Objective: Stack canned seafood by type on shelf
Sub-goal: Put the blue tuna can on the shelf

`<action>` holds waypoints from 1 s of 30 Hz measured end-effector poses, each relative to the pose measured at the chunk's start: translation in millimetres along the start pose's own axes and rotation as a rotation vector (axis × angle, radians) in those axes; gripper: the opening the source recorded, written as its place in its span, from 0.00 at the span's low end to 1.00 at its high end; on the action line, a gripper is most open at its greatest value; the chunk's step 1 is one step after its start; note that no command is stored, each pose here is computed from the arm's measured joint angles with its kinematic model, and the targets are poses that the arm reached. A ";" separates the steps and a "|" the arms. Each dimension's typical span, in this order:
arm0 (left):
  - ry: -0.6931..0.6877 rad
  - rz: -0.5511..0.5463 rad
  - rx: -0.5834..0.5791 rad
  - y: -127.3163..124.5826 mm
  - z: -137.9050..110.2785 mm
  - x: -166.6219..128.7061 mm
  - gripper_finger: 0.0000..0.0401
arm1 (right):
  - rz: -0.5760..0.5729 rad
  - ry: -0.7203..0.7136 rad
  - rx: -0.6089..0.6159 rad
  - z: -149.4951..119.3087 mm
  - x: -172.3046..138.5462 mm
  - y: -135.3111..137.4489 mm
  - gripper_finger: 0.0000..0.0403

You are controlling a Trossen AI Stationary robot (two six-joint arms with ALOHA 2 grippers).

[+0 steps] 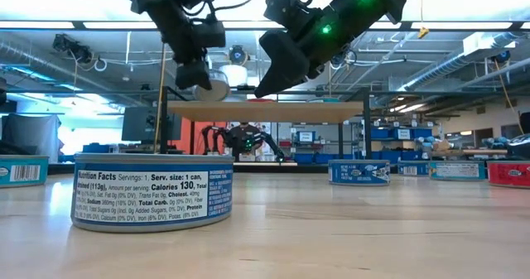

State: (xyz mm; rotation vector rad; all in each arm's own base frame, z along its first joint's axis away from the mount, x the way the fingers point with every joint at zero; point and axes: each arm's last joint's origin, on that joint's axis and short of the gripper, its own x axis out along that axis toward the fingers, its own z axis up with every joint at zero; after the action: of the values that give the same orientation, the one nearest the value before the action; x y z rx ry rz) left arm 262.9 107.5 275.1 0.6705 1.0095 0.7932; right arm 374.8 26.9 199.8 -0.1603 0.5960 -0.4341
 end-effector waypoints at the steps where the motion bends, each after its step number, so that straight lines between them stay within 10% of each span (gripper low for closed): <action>1: 0.005 0.001 0.001 0.3 1.9 2.8 0.35 | 0.000 0.000 0.000 0.0 0.0 0.0 0.06; 30: 0.104 -0.098 0.027 8.6 18.9 26.7 0.40 | 0.015 0.022 -0.011 -2.3 0.0 0.3 0.06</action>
State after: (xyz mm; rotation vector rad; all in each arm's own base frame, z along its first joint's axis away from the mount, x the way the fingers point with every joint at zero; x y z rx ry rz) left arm 286.2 131.9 276.7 0.6032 1.1406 0.7355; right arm 373.6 27.1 197.9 -0.1621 0.6209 -0.4184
